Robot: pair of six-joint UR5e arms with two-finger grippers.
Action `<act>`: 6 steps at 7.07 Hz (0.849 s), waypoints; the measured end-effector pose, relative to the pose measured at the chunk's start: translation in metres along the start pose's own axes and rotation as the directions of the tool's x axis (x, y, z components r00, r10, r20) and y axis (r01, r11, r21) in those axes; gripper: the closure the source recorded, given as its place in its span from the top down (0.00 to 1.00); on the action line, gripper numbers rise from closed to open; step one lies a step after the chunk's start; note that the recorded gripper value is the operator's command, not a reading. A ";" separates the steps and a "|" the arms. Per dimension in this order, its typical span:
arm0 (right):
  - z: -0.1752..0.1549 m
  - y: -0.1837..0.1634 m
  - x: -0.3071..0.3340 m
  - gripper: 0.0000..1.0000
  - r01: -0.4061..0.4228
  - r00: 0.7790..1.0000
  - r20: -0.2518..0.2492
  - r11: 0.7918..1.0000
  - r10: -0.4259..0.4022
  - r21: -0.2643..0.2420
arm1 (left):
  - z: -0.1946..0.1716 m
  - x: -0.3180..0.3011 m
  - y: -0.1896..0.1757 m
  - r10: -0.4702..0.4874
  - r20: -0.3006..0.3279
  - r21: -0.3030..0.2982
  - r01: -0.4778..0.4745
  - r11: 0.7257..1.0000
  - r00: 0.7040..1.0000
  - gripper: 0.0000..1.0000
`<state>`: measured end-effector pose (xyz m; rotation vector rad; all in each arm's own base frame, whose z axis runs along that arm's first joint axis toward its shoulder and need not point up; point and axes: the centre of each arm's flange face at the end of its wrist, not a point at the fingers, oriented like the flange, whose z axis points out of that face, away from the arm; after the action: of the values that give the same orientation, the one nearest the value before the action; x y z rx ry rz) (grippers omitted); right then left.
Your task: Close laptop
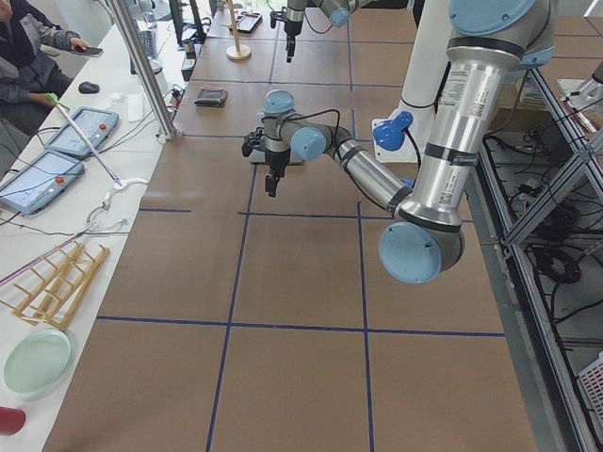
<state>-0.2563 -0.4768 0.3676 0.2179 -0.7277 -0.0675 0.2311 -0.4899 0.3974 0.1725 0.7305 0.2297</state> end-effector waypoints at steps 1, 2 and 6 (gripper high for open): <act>-0.015 0.005 0.064 0.99 0.055 0.998 -0.002 0.998 -0.055 -0.025 | -0.012 -0.072 0.015 0.054 0.009 -0.015 -0.054 0.998 0.998 0.99; -0.028 0.015 0.127 0.99 0.106 0.994 -0.002 0.993 -0.106 -0.044 | -0.023 -0.138 0.032 0.082 0.016 -0.022 -0.081 0.996 0.997 0.99; -0.034 0.104 0.368 0.99 0.092 0.995 0.060 0.985 -0.084 -0.147 | -0.016 -0.337 0.157 -0.112 -0.023 -0.095 0.109 0.989 0.993 0.99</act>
<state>0.0388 -0.4193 0.6061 0.1045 -0.7629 -0.2122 -0.0459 -0.4272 0.6377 0.0393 0.7535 0.1605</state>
